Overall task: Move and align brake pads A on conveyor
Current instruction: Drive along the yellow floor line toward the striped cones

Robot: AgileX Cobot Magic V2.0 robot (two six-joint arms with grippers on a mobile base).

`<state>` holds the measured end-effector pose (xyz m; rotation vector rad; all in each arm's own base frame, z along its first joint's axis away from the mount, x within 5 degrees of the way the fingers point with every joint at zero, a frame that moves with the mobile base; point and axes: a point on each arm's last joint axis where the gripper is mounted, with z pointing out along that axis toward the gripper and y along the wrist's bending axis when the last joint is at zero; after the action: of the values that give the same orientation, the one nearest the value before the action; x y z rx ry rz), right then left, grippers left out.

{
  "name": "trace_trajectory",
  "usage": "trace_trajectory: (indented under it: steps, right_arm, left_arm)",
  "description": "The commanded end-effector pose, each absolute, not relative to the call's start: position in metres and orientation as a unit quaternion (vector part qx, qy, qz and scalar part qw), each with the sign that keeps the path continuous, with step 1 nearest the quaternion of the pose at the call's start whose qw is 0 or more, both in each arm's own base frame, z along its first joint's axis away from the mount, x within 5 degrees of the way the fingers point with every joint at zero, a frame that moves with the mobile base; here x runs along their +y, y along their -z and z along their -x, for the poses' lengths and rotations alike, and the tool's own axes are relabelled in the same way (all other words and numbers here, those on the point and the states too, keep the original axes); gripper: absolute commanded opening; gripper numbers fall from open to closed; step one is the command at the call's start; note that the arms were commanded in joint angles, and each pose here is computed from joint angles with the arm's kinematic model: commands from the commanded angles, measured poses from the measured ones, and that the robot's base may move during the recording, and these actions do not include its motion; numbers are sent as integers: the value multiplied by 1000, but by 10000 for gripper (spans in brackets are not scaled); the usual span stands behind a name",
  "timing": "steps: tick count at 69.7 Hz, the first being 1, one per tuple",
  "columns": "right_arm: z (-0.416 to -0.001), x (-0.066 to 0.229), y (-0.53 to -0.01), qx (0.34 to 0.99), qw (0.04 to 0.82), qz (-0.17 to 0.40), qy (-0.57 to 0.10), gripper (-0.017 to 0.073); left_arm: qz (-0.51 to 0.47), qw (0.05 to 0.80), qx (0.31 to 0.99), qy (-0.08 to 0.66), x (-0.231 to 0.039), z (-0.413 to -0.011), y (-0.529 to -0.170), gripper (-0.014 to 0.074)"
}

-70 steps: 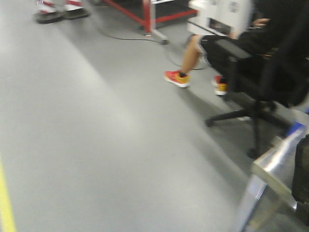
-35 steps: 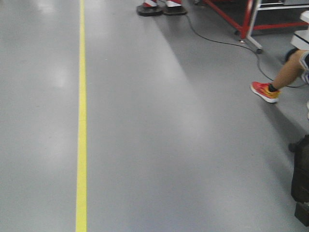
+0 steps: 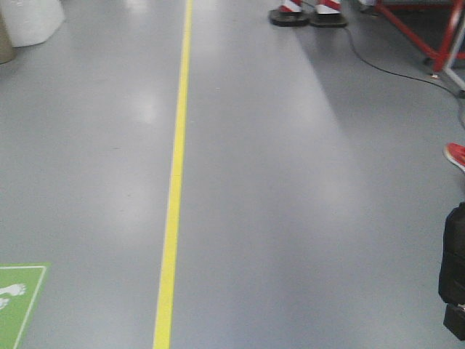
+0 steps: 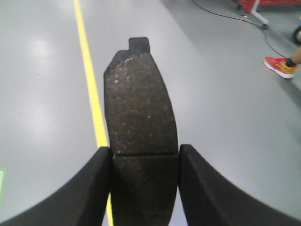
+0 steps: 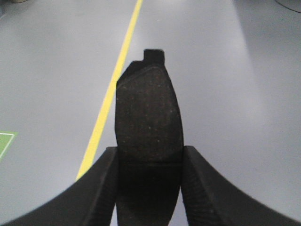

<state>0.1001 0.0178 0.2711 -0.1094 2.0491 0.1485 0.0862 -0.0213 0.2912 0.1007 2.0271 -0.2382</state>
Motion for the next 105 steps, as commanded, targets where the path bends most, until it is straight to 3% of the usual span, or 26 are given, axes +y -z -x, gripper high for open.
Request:
trace_trajectory:
  steps: [1, 105]
  right_arm:
    - [-104, 18, -290, 819, 568, 47, -61, -1]
    - [-104, 18, -290, 819, 569, 47, -61, -1]
  left_arm:
    - [-41, 571, 812, 116, -23, -89, -310, 10]
    - [-41, 571, 812, 116, -23, -89, -310, 10]
